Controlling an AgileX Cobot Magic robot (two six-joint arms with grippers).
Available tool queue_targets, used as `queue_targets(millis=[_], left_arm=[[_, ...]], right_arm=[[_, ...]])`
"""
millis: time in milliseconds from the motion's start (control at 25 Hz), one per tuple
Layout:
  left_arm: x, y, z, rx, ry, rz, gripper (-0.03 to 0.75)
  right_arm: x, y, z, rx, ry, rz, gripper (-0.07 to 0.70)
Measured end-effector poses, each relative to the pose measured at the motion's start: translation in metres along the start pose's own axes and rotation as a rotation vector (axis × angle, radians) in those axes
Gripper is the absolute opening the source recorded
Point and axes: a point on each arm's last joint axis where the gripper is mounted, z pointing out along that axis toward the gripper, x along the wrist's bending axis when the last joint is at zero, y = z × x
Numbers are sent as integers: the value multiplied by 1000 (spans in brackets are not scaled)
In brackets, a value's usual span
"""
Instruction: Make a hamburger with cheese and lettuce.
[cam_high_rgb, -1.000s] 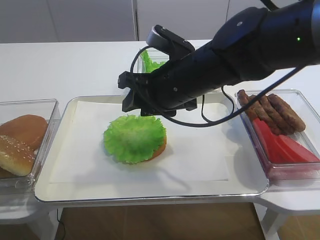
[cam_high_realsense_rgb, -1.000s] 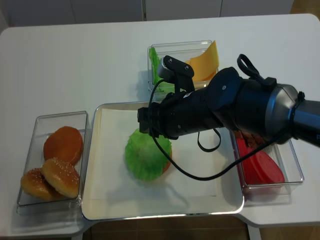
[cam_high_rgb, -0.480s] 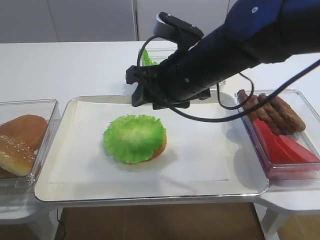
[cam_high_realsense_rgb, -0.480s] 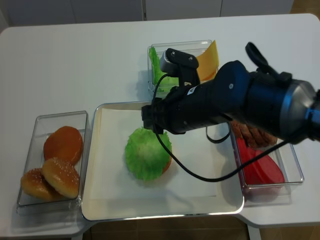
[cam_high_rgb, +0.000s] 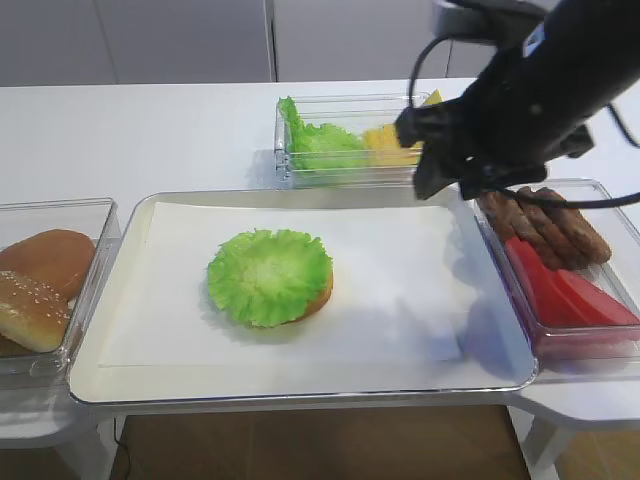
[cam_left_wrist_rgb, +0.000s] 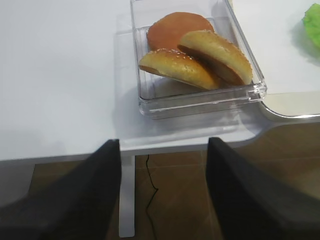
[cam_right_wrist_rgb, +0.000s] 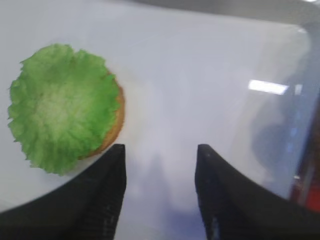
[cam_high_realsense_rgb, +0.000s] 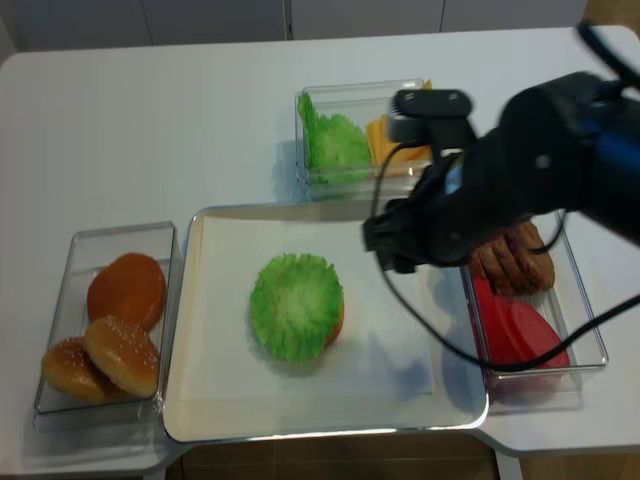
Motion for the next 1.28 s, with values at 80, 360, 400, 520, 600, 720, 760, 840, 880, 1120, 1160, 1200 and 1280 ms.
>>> queue_targets(millis=[80,360,400,520,600,720,760,840,880,1120,1160,1200,1280], left_arm=[[0,0,0,0,0,0,404],[0,0,0,0,0,0,404],[0,0,0,0,0,0,404],[0,0,0,0,0,0,404],[0,0,0,0,0,0,404],[0,0,0,0,0,0,404],[0,0,0,0,0,0,404],[0,0,0,0,0,0,404],[0,0,0,0,0,0,404],[0,0,0,0,0,0,404],[0,0,0,0,0,0,404],[0,0,0,0,0,0,404],[0,0,0,0,0,0,404]], right_arm=[[-19,3,-17,-22,-29,18,359],[-91,1,-71,-66,-148,116,359],[-100,0,-78,-82,-163,143,359],[-116,-2,-90,-117,-189,205,359],[-122,-3,-93,-124,-199,227,359],[-123,-5,-93,-106,-199,229,359],[-123,-5,-93,-97,-198,223,359],[-123,-6,-93,-85,-195,211,359],[-123,-7,-93,-79,-194,202,359],[-117,-12,-106,-97,-209,165,359],[-115,-14,-110,-107,-211,158,359],[-113,-16,-116,-117,-213,152,359],[-107,-22,-126,-131,-211,150,359]])
